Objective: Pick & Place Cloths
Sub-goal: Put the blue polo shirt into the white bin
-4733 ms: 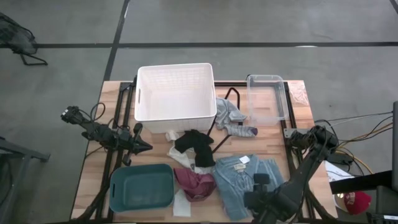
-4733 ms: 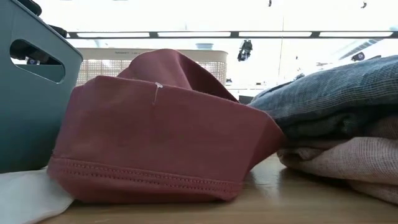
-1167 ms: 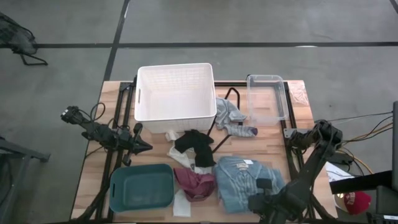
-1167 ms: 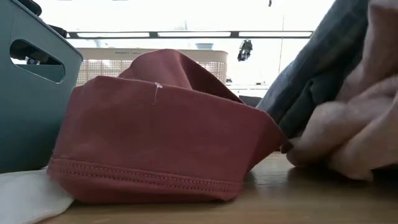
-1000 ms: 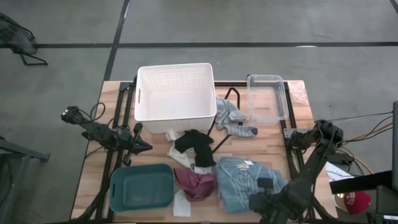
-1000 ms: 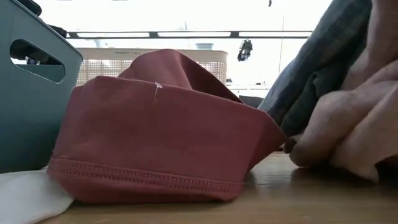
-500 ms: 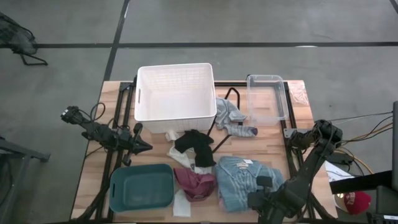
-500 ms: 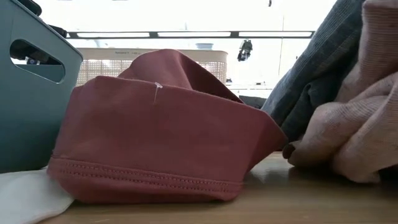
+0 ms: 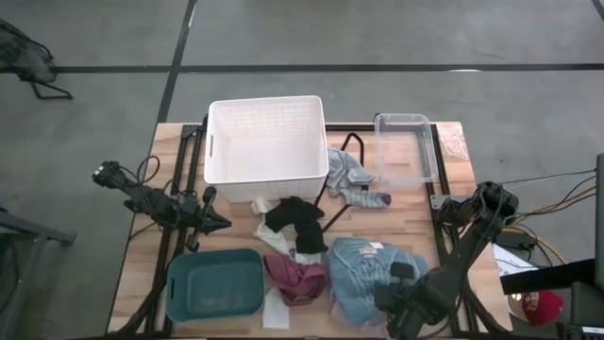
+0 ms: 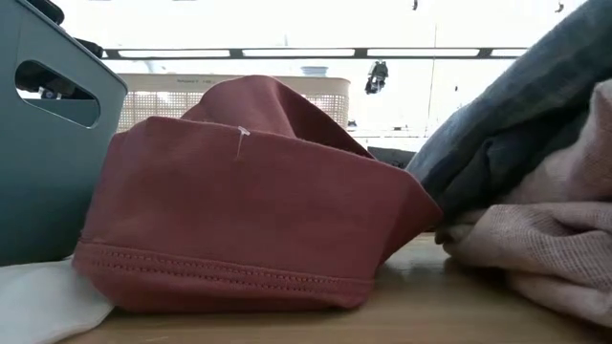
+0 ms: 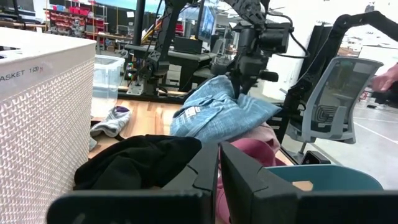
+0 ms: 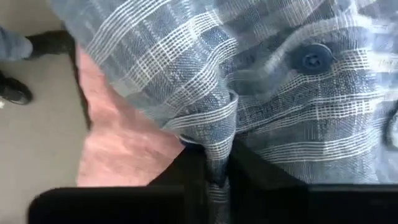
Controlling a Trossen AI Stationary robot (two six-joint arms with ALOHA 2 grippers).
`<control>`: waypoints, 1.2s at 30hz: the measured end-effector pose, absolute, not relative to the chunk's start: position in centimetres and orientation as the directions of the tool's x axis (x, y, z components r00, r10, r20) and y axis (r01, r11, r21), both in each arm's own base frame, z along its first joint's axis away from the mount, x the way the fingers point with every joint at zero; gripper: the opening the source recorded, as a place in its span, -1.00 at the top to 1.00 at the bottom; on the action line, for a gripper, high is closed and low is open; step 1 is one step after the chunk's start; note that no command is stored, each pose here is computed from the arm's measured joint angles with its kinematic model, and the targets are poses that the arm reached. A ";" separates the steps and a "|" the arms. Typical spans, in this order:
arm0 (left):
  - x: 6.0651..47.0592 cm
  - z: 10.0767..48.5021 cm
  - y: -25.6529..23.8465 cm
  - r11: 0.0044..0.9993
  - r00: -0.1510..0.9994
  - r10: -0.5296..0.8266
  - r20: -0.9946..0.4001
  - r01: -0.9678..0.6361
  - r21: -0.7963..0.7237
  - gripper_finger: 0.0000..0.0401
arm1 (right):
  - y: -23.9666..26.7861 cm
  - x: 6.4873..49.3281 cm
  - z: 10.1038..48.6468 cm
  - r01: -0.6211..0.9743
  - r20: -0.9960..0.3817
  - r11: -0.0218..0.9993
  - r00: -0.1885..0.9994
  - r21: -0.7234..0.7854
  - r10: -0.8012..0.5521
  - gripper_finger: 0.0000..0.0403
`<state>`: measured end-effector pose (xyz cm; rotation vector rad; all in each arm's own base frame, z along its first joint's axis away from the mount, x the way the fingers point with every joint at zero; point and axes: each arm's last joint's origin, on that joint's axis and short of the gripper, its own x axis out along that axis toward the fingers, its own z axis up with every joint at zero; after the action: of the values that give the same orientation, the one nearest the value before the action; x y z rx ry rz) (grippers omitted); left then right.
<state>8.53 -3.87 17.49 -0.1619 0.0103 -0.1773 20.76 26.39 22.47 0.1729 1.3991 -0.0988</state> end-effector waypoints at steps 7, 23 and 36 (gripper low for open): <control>8.5 17.5 -3.9 0.971 0.984 -0.177 0.004 0.175 -0.161 0.88 | 26.1 20.8 23.6 0.158 -0.979 0.982 0.193 0.099 0.068 0.90; 8.5 17.5 -3.9 0.971 0.984 -0.177 0.004 0.175 -0.161 0.88 | 17.7 19.1 36.1 0.305 -0.737 0.885 0.673 0.352 0.061 0.90; 8.5 17.5 -3.9 0.971 0.984 -0.177 0.004 0.175 -0.161 0.88 | 11.9 19.3 42.6 0.297 -0.553 0.886 0.831 0.357 -0.056 0.90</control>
<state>8.53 -3.87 17.49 -0.1619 0.0103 -0.1780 19.30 11.86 42.55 0.4490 0.5619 -0.1941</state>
